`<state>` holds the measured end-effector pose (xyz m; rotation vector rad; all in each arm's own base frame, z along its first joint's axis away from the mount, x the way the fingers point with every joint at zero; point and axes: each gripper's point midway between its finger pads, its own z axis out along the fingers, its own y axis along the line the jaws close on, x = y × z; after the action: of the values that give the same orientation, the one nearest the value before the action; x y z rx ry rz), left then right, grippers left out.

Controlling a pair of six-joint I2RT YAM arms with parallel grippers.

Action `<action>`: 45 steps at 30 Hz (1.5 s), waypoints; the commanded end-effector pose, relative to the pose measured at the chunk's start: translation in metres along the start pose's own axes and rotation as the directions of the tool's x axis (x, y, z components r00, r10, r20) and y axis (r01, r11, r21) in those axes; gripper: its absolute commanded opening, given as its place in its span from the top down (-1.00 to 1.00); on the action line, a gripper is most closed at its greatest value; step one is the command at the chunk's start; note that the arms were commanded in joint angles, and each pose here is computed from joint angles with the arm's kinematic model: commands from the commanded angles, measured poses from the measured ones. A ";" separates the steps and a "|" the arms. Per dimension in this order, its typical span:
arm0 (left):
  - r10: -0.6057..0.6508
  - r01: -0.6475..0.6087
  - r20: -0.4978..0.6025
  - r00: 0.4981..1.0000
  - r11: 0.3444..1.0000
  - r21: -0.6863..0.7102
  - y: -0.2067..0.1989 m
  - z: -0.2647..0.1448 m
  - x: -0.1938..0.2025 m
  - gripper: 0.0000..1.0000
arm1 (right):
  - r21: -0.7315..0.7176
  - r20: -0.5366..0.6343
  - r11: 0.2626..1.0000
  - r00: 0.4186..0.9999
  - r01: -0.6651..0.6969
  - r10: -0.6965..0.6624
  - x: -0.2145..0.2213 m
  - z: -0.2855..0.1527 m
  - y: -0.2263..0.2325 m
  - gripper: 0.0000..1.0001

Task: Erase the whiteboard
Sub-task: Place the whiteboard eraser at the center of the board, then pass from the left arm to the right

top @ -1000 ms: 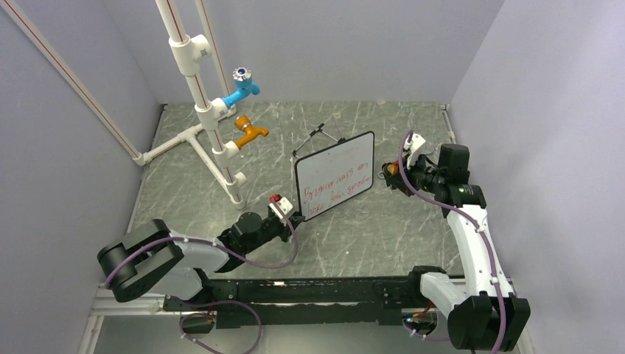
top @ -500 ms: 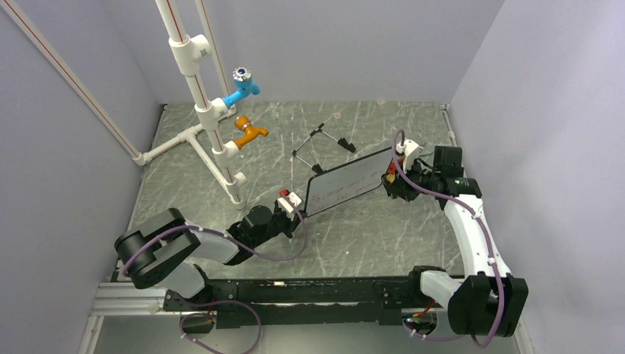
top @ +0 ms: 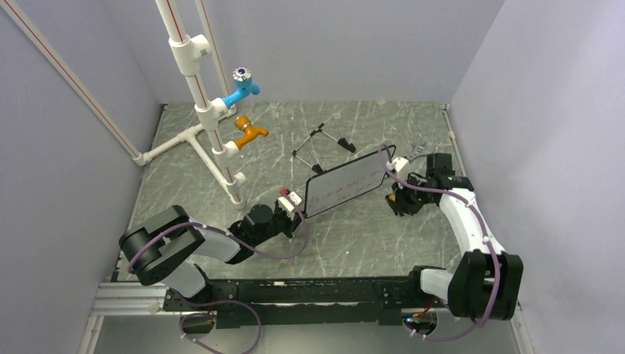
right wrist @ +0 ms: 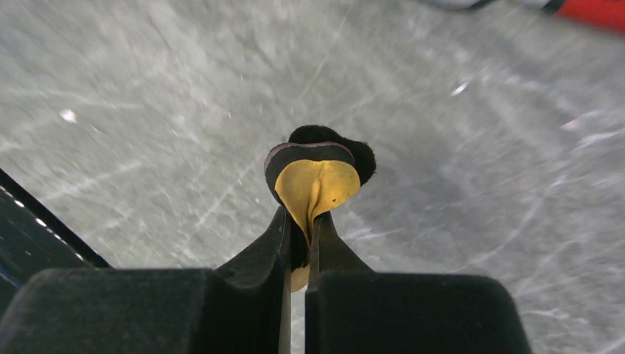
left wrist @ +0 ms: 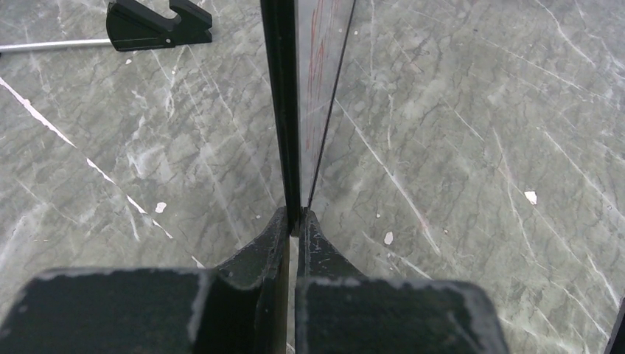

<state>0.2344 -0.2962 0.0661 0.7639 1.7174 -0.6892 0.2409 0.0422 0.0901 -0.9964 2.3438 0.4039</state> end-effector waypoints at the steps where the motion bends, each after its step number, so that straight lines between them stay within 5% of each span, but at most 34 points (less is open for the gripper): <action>1: -0.001 -0.001 0.097 0.995 1.000 0.023 -0.004 0.006 -0.029 1.00 | 0.026 -0.114 0.997 0.992 0.066 -0.063 0.036 0.015 -0.011 0.87; 10: -0.006 0.003 0.094 0.996 1.000 0.027 -0.004 0.005 -0.025 1.00 | -0.025 -0.096 0.997 0.993 0.073 -0.076 0.035 0.018 -0.003 -0.41; 14: -0.005 0.003 0.097 0.995 1.000 0.029 -0.004 0.004 -0.026 1.00 | -0.041 -0.055 0.994 0.993 0.100 -0.103 0.014 0.001 -0.001 -0.67; 19: -0.004 0.001 0.099 0.995 0.999 0.032 -0.005 0.004 -0.025 1.00 | -0.084 0.007 0.982 0.985 0.171 -0.171 -0.010 -0.019 0.008 -0.75; 22: -0.004 0.000 0.100 0.995 0.999 0.039 -0.006 0.004 -0.026 1.00 | -0.120 0.146 0.942 0.944 0.314 -0.296 -0.048 -0.048 0.026 -0.78; 26: -0.003 -0.001 0.098 0.995 0.999 0.046 -0.007 0.005 -0.026 1.00 | -0.066 0.402 0.817 0.764 0.573 -0.504 -0.120 -0.101 0.052 -0.98; 29: -0.006 0.001 0.097 0.995 0.999 0.051 -0.008 0.006 -0.026 1.00 | -0.070 0.488 0.725 0.658 0.685 -0.574 -0.164 -0.118 0.073 -0.98; 33: -0.008 0.003 0.094 0.996 0.999 0.055 -0.009 0.006 -0.024 1.00 | -0.147 0.436 0.664 0.651 0.733 -0.621 -0.198 -0.090 0.089 -0.97; 45: -0.011 0.005 0.082 0.997 0.997 0.073 -0.012 0.009 -0.019 1.00 | -0.177 0.288 0.654 0.674 0.736 -0.680 -0.222 -0.022 0.067 -0.71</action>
<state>0.2296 -0.3013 0.0602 0.7896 1.7190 -0.7317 0.2882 0.2027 0.2192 -1.8473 1.5955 0.6205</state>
